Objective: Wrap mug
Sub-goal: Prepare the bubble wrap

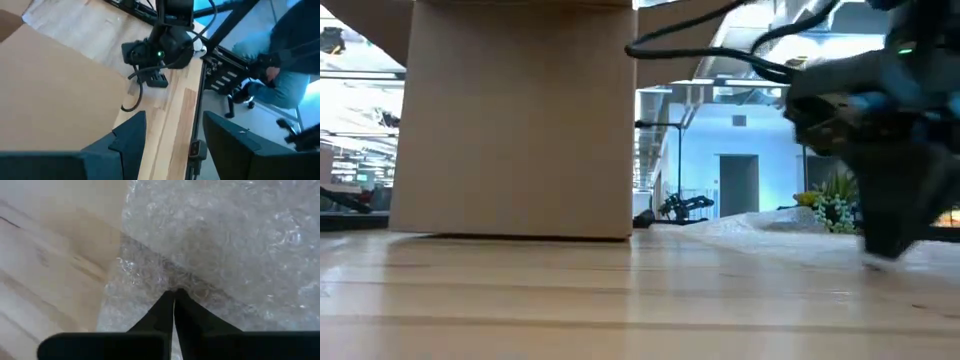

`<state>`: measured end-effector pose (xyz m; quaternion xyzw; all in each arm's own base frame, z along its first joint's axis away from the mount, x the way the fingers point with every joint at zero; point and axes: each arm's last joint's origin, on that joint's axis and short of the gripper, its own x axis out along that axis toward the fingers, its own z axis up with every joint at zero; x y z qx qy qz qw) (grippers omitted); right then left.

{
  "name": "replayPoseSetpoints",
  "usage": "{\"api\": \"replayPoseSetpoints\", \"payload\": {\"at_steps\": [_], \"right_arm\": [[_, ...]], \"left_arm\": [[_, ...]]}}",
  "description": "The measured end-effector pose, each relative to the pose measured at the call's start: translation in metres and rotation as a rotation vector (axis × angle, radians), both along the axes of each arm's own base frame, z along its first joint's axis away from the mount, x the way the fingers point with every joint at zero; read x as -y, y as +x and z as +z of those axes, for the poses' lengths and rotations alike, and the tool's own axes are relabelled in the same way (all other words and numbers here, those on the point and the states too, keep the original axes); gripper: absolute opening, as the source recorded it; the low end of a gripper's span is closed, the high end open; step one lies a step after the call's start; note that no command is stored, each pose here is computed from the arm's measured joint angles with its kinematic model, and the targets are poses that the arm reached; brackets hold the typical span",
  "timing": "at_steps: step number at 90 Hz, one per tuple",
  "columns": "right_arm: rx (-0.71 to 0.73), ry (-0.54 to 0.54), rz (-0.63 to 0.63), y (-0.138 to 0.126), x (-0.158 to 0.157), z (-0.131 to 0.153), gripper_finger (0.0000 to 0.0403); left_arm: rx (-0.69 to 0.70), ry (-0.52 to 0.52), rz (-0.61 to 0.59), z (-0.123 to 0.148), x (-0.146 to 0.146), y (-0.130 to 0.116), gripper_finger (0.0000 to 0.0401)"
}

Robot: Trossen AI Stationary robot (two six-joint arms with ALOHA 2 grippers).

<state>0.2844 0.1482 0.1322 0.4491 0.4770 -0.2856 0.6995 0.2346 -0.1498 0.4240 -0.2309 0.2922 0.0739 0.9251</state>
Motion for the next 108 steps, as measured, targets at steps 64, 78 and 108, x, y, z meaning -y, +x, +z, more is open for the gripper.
{"api": "replayPoseSetpoints", "payload": {"at_steps": [64,78,108], "right_arm": [[-0.165,0.078,0.031,-0.002,-0.035,-0.005,0.0],[-0.033,0.178,0.002,0.029,-0.053,-0.009,0.0],[-0.104,0.091,-0.013,0.047,-0.058,0.069,0.0]], "left_arm": [[0.079,-0.098,-0.001,0.008,0.003,0.004,0.0175],[0.153,-0.141,-0.147,0.022,0.007,0.0,0.0175],[0.162,-0.03,-0.283,0.029,0.005,-0.018,0.0175]]}}
